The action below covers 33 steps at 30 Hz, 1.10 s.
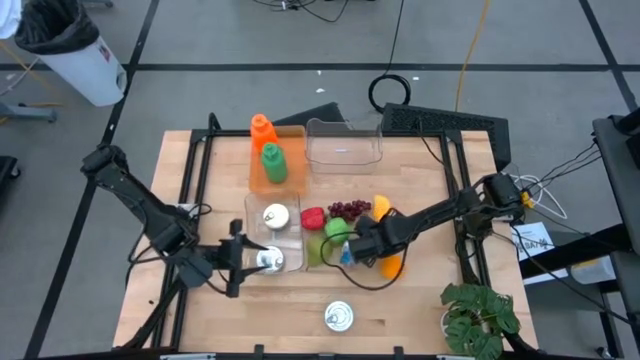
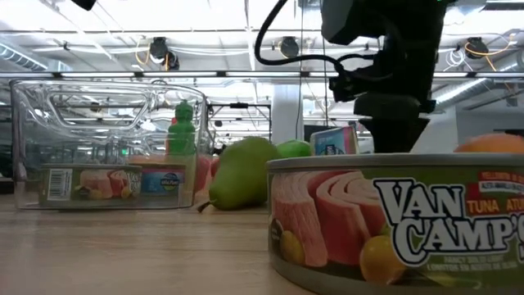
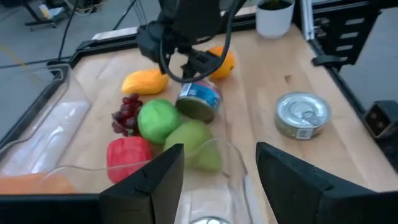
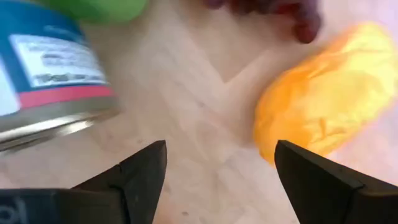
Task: Pick & Place Food Item
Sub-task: Put the orange into the top transparent bin
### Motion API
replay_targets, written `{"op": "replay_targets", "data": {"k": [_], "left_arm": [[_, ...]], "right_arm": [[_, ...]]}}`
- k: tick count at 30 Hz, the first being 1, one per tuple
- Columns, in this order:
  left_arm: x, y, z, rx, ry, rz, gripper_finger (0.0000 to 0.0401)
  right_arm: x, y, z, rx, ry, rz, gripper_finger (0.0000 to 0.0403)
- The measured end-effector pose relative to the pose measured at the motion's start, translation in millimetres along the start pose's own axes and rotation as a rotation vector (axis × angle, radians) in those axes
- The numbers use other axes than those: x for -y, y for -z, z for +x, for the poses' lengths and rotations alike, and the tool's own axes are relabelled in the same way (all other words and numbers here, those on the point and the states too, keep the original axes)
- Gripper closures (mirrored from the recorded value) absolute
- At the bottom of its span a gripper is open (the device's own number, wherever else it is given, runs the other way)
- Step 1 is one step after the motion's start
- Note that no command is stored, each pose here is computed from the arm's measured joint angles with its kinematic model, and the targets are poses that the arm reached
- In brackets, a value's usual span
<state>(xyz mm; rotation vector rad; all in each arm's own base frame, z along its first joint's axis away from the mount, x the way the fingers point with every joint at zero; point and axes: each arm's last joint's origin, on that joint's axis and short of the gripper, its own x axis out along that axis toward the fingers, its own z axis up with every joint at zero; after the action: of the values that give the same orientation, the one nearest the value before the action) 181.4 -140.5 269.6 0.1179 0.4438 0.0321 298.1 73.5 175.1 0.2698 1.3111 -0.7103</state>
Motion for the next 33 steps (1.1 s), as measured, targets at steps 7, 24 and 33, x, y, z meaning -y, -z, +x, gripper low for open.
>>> {"op": "replay_targets", "data": {"k": [7, 24, 33], "left_arm": [[-4, 0, 3, -0.013, -0.022, -0.031, 0.0187], [-10, -1, 7, -0.012, -0.048, -0.076, 0.0187], [-15, -3, 11, -0.012, -0.074, -0.125, 0.0187]], "right_arm": [[6, 8, -30, 0.123, -0.012, -0.060, 0.0120], [-16, 30, -31, 0.510, -0.351, -0.724, 0.0120], [-10, 52, -65, 0.381, -0.587, -0.605, 0.0119]]}}
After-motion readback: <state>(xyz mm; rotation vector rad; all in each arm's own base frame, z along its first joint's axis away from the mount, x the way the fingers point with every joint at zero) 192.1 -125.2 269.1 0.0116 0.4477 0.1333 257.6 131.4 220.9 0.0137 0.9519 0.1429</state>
